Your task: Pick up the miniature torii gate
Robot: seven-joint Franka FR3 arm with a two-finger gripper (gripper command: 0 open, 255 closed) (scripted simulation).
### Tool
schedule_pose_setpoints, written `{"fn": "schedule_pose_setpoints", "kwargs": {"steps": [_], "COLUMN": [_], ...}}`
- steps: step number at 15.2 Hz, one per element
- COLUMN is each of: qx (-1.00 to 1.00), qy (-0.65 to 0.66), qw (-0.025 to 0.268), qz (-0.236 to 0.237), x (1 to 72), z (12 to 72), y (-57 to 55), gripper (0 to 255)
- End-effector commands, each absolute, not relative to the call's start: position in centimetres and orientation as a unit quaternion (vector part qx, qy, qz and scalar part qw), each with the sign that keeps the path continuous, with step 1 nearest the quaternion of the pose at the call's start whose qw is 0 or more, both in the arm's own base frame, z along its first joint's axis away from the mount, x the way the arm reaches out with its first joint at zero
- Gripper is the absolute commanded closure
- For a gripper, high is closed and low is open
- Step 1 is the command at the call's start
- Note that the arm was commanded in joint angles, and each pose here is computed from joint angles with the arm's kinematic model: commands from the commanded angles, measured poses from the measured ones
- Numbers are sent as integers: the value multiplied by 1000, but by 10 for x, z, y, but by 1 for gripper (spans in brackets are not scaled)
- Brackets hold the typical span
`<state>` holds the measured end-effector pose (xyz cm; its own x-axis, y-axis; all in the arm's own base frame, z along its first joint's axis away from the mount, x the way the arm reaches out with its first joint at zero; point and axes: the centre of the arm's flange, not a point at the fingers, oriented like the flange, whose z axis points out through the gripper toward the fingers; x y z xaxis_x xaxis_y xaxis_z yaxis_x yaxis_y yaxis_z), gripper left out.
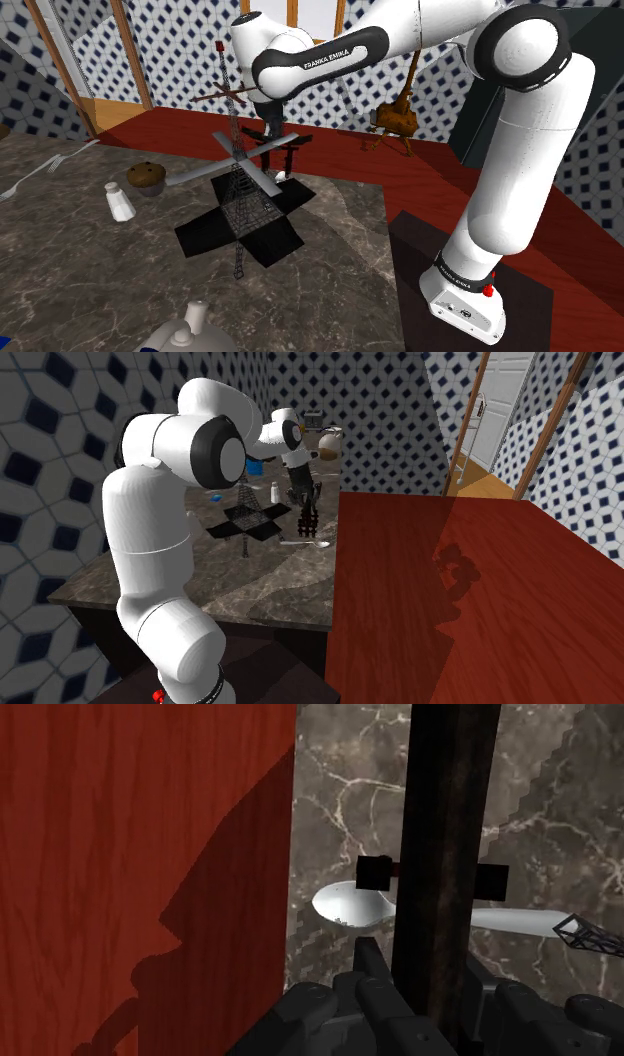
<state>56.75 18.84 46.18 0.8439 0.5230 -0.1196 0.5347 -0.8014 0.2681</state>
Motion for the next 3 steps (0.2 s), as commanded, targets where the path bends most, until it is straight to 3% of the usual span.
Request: {"fn": "schedule_pose_setpoints", "kwargs": {"steps": [1,3], "qx": [949,949], "qy": [279,279], "qw": [147,147], "qz": [-20,-20], "x": [567,567], "z": [472,472], "y": [189,189], "gripper": [255,255]}}
